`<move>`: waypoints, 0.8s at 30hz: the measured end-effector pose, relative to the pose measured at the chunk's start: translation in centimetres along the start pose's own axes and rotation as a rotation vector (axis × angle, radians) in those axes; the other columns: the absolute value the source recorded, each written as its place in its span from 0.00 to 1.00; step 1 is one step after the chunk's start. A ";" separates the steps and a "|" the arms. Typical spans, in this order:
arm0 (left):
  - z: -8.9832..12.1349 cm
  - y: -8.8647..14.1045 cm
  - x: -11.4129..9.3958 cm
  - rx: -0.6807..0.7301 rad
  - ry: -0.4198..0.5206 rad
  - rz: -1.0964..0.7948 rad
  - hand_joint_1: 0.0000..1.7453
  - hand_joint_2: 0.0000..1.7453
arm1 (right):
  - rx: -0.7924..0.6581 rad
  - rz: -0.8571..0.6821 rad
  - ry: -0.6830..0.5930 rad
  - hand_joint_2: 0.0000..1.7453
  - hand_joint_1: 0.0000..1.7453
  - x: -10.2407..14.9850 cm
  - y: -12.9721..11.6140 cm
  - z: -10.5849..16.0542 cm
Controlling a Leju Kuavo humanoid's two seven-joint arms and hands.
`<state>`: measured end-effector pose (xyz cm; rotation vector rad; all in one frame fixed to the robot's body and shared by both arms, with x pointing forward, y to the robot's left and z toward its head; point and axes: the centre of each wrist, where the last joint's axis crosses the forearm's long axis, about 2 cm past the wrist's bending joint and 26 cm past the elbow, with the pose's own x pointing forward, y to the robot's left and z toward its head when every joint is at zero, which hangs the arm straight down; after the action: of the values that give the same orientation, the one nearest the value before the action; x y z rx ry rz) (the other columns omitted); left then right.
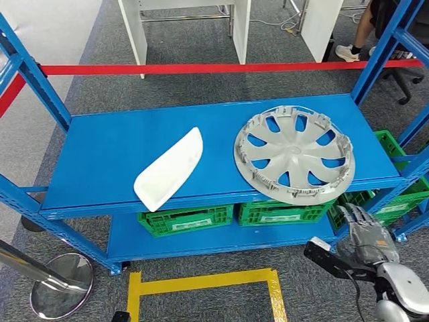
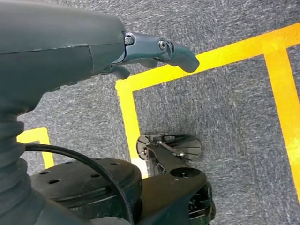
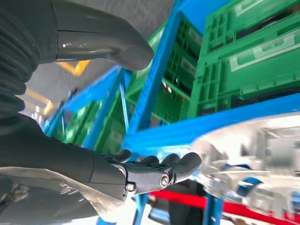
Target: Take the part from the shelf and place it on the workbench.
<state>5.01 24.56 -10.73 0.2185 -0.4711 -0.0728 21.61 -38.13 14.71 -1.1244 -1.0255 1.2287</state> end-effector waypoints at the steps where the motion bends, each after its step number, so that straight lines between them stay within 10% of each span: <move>1: 0.0 0.0 0.0 -0.002 0.001 -0.003 0.00 1.00 | -0.001 0.028 -0.002 1.00 0.00 0.3 -0.2 -0.4; 24: 0.1 -0.4 0.0 -0.025 0.010 -0.046 0.00 1.00 | -0.226 0.409 0.004 1.00 0.00 5.4 -1.1 -3.3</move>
<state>4.91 24.11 -10.72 0.2053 -0.4546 -0.1226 25.50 -32.97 15.15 -1.5679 -0.9778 1.4526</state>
